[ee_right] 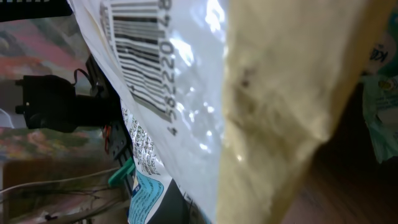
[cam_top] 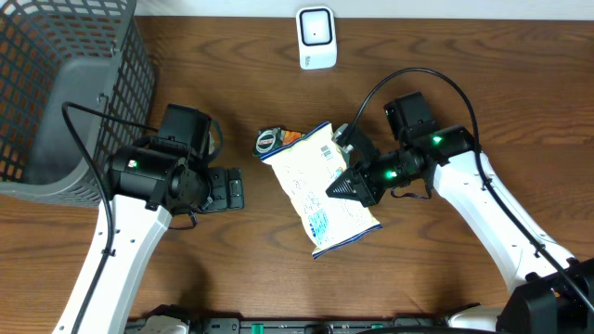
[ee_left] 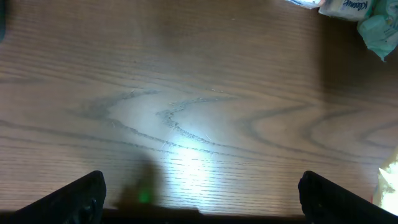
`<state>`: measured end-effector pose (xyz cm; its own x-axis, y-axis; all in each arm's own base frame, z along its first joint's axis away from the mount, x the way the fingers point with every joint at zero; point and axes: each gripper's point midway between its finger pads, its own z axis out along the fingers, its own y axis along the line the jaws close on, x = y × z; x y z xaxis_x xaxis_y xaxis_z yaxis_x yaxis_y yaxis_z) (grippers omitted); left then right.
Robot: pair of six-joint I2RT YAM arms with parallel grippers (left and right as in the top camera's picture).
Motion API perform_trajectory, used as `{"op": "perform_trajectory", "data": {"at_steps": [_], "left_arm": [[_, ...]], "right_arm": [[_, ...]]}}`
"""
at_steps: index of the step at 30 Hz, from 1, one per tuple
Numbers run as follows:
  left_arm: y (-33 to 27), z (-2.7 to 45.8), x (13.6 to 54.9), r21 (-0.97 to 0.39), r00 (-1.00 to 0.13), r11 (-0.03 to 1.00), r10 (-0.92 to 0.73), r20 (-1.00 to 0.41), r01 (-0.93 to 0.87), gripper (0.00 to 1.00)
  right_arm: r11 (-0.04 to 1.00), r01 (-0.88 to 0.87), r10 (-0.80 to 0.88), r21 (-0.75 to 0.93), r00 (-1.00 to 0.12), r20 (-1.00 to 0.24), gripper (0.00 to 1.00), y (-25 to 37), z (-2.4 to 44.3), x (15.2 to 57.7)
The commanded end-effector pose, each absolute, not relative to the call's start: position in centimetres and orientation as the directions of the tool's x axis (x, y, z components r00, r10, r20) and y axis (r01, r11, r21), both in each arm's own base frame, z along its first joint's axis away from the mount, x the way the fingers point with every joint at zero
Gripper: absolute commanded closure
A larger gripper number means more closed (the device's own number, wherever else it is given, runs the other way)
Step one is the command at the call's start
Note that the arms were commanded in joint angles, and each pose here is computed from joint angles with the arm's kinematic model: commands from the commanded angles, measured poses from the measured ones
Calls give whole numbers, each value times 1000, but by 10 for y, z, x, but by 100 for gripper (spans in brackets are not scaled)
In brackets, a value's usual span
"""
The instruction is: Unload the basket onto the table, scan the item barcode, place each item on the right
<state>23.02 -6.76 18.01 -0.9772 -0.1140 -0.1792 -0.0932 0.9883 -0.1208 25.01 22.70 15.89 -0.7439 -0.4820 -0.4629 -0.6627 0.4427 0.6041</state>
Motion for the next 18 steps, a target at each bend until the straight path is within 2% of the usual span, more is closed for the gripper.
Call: {"op": "perform_trajectory", "data": {"at_steps": [1, 18], "left_arm": [[-68, 178, 229, -127, -978, 986, -126, -166, -105, 2], [-68, 178, 229, -127, -978, 986, -126, -166, -105, 2]], "right_arm": [[413, -692, -482, 592, -717, -503, 99, 231, 171, 251], [419, -683, -485, 599, -726, -488, 99, 230, 170, 248]]}}
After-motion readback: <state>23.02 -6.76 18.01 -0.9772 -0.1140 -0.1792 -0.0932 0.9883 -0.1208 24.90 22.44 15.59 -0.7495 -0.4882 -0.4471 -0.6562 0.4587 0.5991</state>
